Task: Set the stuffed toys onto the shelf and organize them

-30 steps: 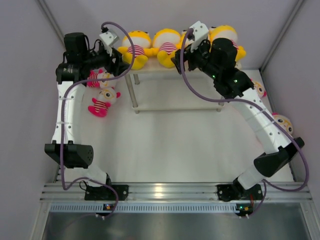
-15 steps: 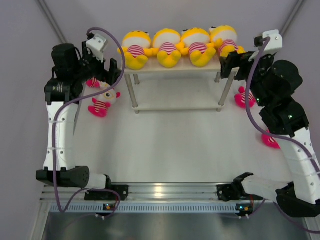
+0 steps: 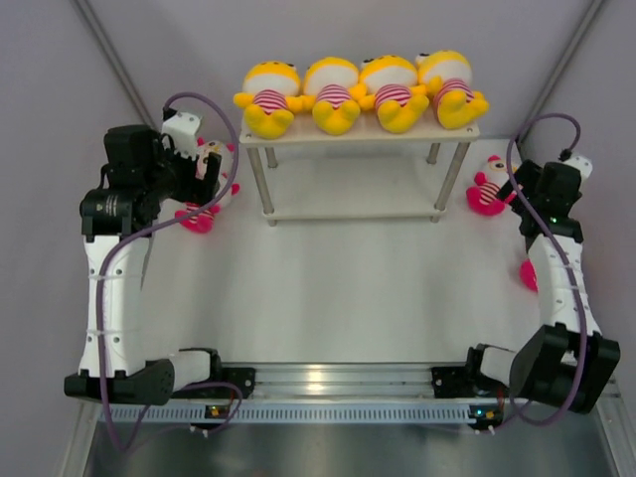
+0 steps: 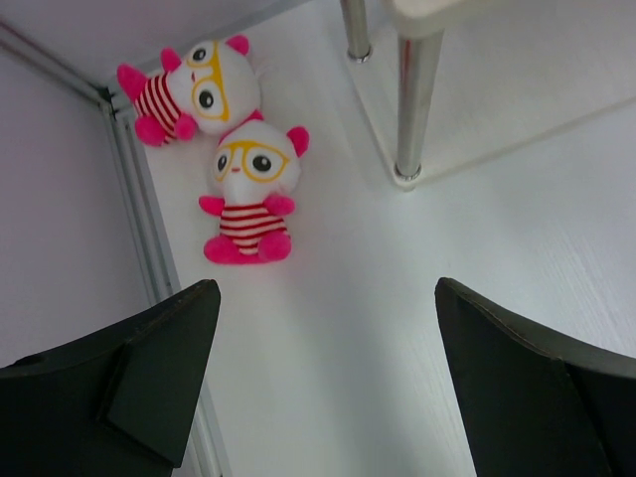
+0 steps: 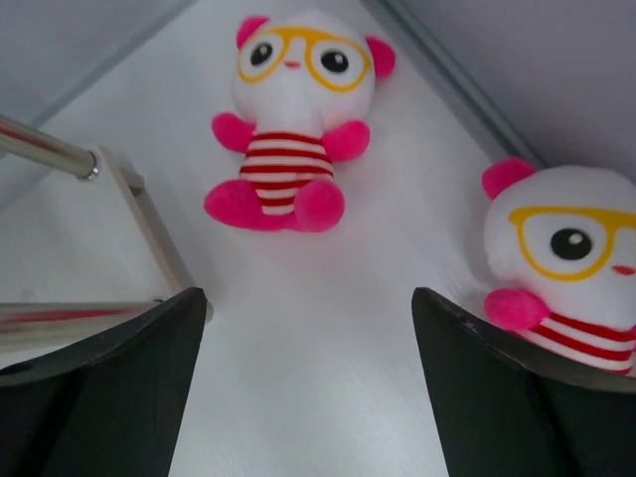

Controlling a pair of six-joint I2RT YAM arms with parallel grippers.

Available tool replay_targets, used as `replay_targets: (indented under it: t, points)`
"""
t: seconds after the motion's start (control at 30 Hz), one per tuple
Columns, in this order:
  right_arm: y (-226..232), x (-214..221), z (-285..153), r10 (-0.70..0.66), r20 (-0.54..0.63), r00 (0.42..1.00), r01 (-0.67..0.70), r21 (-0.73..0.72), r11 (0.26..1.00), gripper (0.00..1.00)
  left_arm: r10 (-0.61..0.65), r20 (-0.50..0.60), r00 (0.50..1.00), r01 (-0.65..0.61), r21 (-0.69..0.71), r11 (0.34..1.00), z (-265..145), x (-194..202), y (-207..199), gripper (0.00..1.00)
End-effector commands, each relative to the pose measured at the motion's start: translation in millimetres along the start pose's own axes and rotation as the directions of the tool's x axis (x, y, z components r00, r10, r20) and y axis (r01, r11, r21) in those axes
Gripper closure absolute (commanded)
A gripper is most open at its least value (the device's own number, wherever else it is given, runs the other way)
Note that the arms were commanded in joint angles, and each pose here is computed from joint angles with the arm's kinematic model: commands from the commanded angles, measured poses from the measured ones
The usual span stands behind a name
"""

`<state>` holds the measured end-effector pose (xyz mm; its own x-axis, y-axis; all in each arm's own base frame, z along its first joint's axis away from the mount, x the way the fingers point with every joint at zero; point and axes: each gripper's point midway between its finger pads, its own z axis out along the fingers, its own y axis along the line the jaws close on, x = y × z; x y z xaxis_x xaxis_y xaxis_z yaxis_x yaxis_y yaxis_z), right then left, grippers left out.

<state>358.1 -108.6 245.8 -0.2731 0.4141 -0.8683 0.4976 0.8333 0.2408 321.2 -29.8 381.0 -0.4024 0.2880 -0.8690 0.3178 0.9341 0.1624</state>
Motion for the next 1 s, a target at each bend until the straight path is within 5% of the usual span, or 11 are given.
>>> replay_targets:
  t: [0.0,0.53,0.73,0.97]
  points:
    - [3.2,4.2,29.8,0.125,0.046,0.991,-0.124,-0.023,0.992,0.15,-0.01,-0.127,0.992,-0.001,-0.091,0.996,-11.1,36.2,11.1,0.04]
    - [-9.5,81.4,128.7,0.168,-0.154,0.974,-0.165,0.036,0.986,0.25,-0.086,-0.317,0.945,0.03,-0.178,0.984,10.3,92.1,30.6,0.01]
    - [-5.5,75.3,153.5,0.159,-0.121,0.98,-0.157,0.02,0.987,0.37,-0.098,-0.32,0.942,0.048,-0.162,0.986,17.6,90.3,31.0,0.01]
    - [-2.6,73.7,164.6,0.139,-0.107,0.984,-0.141,-0.005,0.99,0.35,-0.107,-0.335,0.936,0.052,-0.17,0.984,21.6,92.9,36.3,0.01]
